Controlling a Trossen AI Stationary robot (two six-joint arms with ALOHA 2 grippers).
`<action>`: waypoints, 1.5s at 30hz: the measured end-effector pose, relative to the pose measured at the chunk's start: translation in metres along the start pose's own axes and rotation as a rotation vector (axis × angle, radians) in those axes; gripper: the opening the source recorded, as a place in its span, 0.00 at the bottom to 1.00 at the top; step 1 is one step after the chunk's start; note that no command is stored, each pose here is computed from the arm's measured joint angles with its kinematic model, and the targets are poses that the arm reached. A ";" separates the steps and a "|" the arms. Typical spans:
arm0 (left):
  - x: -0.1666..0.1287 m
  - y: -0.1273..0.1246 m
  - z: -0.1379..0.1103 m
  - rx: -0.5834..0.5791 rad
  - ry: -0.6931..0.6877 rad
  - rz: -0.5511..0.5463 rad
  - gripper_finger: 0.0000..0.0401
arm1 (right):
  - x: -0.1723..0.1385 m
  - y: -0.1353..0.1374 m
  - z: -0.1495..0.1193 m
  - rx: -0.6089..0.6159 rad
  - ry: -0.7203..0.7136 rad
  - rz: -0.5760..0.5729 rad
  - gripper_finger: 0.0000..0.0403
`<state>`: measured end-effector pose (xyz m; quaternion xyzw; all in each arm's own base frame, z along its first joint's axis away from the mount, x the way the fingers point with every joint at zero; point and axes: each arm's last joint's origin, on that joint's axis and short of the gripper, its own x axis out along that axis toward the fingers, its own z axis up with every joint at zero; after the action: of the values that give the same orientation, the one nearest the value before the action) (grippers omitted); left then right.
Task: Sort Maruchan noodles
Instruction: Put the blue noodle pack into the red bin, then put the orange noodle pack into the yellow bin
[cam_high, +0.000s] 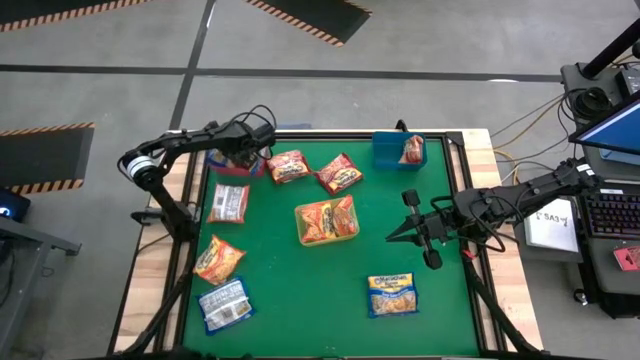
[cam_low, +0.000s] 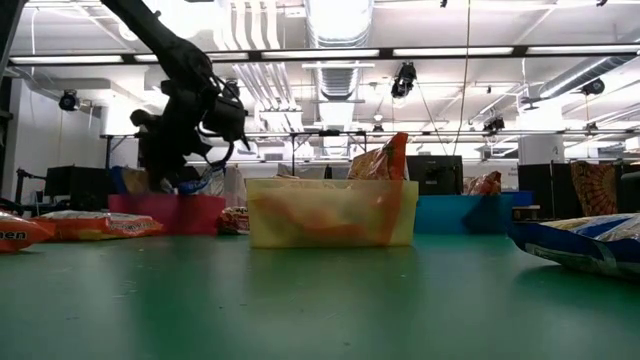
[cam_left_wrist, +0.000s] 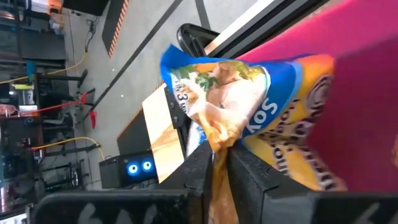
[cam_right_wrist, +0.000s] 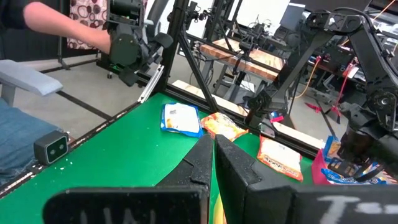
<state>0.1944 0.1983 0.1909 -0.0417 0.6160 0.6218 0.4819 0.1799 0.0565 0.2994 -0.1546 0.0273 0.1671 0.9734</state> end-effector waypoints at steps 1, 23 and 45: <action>0.000 0.000 0.000 -0.001 0.001 -0.002 0.09 | 0.000 0.000 0.000 0.000 0.000 0.000 0.02; -0.063 -0.012 -0.019 0.148 0.093 -0.237 0.36 | 0.000 0.000 0.000 0.021 0.003 0.001 0.02; -0.130 -0.057 -0.110 -0.053 0.122 -0.337 0.50 | 0.000 0.000 -0.001 0.040 0.008 0.002 0.02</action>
<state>0.2407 0.0254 0.2074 -0.1945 0.6117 0.5448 0.5396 0.1798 0.0565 0.2986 -0.1358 0.0345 0.1670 0.9760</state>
